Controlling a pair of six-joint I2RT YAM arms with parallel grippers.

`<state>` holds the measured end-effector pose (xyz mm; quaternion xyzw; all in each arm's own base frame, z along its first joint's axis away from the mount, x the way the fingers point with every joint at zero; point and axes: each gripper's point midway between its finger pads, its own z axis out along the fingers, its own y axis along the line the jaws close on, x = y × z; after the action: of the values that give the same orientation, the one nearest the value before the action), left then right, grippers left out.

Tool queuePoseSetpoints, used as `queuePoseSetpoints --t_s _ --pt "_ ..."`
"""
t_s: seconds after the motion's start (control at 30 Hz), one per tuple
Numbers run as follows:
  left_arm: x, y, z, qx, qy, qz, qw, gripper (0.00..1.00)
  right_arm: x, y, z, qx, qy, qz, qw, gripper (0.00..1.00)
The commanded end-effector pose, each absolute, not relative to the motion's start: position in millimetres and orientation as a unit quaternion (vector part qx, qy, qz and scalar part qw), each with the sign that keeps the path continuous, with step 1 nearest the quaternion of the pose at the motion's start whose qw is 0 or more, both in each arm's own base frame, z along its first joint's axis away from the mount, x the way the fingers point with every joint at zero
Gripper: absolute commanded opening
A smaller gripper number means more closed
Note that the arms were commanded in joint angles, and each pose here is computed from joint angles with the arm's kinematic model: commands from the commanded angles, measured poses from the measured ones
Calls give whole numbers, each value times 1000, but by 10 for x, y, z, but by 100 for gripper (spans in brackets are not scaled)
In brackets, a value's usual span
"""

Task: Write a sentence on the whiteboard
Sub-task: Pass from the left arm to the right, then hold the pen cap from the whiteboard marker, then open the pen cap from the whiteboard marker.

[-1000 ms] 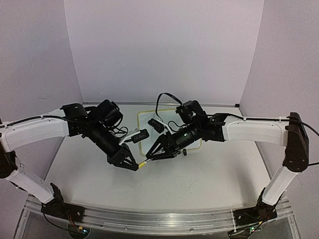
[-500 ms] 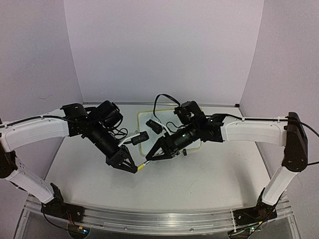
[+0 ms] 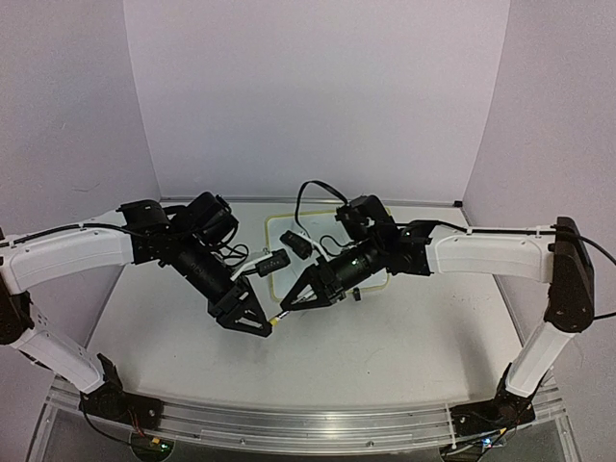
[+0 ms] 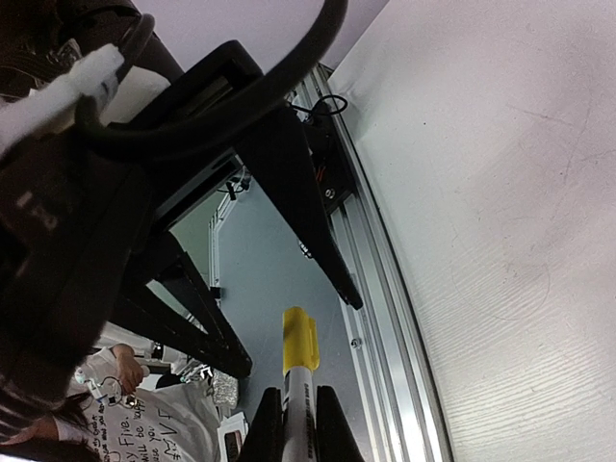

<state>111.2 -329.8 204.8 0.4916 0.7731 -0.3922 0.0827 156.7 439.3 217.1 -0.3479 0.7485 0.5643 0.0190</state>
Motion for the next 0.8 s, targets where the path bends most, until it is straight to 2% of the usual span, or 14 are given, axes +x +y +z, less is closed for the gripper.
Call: queuePoseSetpoints --t_s 0.0,0.07,0.2,0.37,0.4,0.77 --pt "1125 -3400 2210 499 753 -417 104 61 1595 4458 2350 -360 732 576 48 0" --pt "1113 -3409 2195 500 752 -419 99 59 1594 4456 2368 -360 730 579 50 0" --pt "1069 -3410 2180 504 749 -420 95 41 1596 4459 2398 -357 728 583 51 0" --pt "982 -3385 2219 511 734 -436 100 6 1578 4471 2473 -357 718 596 42 0" --pt "972 -3373 2224 512 732 -437 103 2 1580 4452 2479 -356 717 598 39 0" --pt "959 -3280 2143 539 730 -408 97 0 1804 3990 2661 -333 715 611 69 0"
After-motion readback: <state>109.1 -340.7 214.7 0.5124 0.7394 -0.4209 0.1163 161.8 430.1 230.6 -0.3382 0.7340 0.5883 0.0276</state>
